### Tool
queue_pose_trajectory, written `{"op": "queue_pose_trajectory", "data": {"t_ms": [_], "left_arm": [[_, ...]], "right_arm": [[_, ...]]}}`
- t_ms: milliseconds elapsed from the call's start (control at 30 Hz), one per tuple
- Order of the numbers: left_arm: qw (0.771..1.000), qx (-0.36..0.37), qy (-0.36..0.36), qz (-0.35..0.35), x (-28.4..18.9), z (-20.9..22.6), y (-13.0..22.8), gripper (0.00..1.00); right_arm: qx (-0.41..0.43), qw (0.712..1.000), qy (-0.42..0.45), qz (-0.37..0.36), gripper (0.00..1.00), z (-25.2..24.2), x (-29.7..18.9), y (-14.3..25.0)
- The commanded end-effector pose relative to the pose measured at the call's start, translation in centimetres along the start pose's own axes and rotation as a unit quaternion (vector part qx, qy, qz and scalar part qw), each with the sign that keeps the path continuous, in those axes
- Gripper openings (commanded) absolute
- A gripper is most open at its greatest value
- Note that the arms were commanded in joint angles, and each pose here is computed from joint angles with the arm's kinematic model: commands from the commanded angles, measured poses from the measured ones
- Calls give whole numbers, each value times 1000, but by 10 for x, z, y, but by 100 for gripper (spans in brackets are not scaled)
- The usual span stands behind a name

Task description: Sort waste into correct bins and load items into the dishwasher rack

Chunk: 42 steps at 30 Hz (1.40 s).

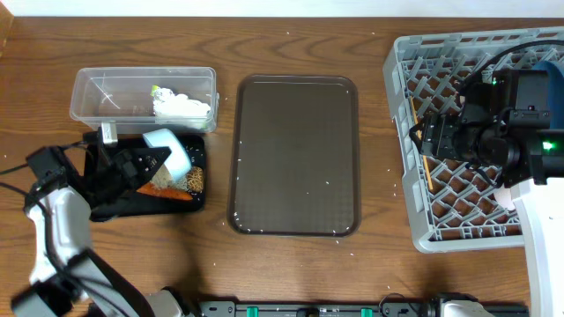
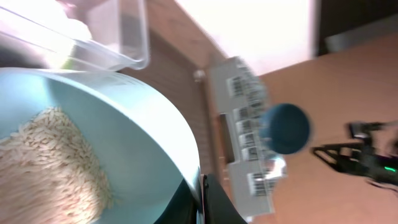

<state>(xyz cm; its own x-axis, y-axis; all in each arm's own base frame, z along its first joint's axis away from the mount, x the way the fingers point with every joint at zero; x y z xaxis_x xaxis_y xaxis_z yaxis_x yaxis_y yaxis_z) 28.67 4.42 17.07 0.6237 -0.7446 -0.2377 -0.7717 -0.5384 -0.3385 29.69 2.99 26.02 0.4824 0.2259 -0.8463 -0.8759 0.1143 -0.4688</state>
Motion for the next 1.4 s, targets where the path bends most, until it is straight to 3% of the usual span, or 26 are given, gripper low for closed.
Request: {"op": "queue_pose_trajectory", "data": {"t_ms": [0,367,600,833,1067,1133,1233,1300,1367], "left_arm": [[995,12,94,-13,3,-1,5,6],[996,-14,91,-23,-1,15,8,7],[995,52,69,-47,-13,18,5,6],[995,-12,82,-48,-15,14,8,6],[995,34,79,-51,-15,12,9,6],[995,-9,81,-48,-15,11,8,6],[996,29,73,-40,-11,13,14,6],[996,4,83,-44,-12,11,12,6],[996,25,77,-42,-12,11,13,6]], "right_arm": [[-5,1000,-6,2,77,4,0,1],[-2,1000,-5,15,77,4,0,6],[-2,1000,-5,13,77,4,0,6],[-2,1000,-7,14,77,4,0,6],[2,1000,-7,13,77,4,0,5],[2,1000,-7,12,77,4,0,5],[2,1000,-7,12,77,4,0,5],[2,1000,-8,10,77,4,0,4],[7,1000,-7,10,77,4,0,4]]}}
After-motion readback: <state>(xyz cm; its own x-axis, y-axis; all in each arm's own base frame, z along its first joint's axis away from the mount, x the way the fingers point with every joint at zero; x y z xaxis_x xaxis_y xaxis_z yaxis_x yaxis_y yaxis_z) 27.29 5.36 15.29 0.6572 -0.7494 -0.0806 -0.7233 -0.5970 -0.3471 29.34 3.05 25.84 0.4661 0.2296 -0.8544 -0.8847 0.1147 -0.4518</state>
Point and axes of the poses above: each gripper's point midway between its finger pads, its own x axis out along the fingers, its own z axis along the line the jaws close on, y = z × x, the point moved 3 cm from there along -x, back along the fingers, and after that the axes turned 4 degrees about -x, right-handed, at the moved point
